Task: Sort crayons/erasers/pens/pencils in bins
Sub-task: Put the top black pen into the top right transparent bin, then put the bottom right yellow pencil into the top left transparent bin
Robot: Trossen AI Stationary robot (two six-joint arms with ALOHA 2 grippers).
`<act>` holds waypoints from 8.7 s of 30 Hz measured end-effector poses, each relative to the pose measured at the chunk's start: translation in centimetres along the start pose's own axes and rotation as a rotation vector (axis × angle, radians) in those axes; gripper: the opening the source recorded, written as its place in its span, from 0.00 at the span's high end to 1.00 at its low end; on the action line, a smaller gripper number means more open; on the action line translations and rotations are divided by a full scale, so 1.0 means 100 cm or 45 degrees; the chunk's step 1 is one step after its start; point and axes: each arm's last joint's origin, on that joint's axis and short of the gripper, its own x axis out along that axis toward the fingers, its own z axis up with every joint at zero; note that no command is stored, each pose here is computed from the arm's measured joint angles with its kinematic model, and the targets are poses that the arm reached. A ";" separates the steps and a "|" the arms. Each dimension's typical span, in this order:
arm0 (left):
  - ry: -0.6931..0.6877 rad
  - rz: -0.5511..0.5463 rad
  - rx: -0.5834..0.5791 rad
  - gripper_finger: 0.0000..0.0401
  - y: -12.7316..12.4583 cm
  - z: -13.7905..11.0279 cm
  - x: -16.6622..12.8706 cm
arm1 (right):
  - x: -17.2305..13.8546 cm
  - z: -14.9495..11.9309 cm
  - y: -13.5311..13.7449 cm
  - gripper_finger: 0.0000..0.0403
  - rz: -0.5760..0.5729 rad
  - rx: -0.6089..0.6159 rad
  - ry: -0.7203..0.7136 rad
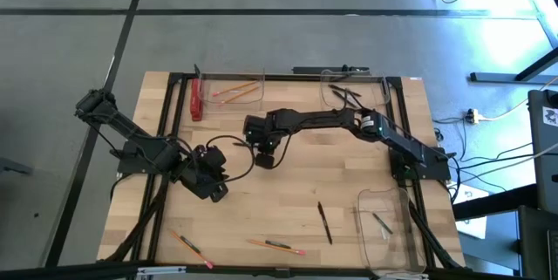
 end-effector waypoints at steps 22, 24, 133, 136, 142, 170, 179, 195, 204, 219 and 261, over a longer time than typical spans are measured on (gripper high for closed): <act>0.000 0.000 -0.001 0.73 0.000 0.000 0.000 | 0.019 -0.002 -0.016 0.56 -0.034 -0.031 0.029; 0.000 0.000 -0.002 0.73 0.000 0.000 0.000 | 0.022 -0.002 -0.017 0.56 -0.035 -0.032 0.025; -0.001 0.000 0.000 0.73 0.000 0.000 0.000 | -0.099 -0.010 -0.015 0.86 -0.227 0.018 0.107; -0.014 0.005 -0.001 0.73 0.000 0.000 0.000 | -0.113 -0.014 -0.019 0.86 -0.266 0.031 0.124; -0.022 0.009 0.007 0.73 0.000 0.001 0.000 | -0.135 -0.021 -0.028 0.86 -0.331 0.057 0.146; -0.374 -0.081 0.165 0.73 -0.003 0.053 0.012 | -0.235 -0.131 -0.088 0.86 -0.765 0.392 0.229; -0.412 -0.143 0.186 0.73 -0.003 0.064 0.013 | -0.223 -0.188 -0.131 0.86 -0.792 0.482 0.272; -0.422 -0.126 0.169 0.73 0.000 0.068 0.015 | -0.165 -0.227 -0.173 0.86 -0.594 0.454 0.262; -0.520 -0.098 0.219 0.73 -0.003 0.073 0.013 | -0.149 -0.237 -0.171 0.86 -0.542 0.447 0.284; -0.539 -0.114 0.207 0.73 -0.004 0.074 0.012 | -0.147 -0.236 -0.173 0.86 -0.557 0.465 0.243; -0.281 -0.287 0.075 0.73 0.005 0.056 -0.007 | -0.220 -0.200 -0.099 0.67 -0.474 0.504 -0.029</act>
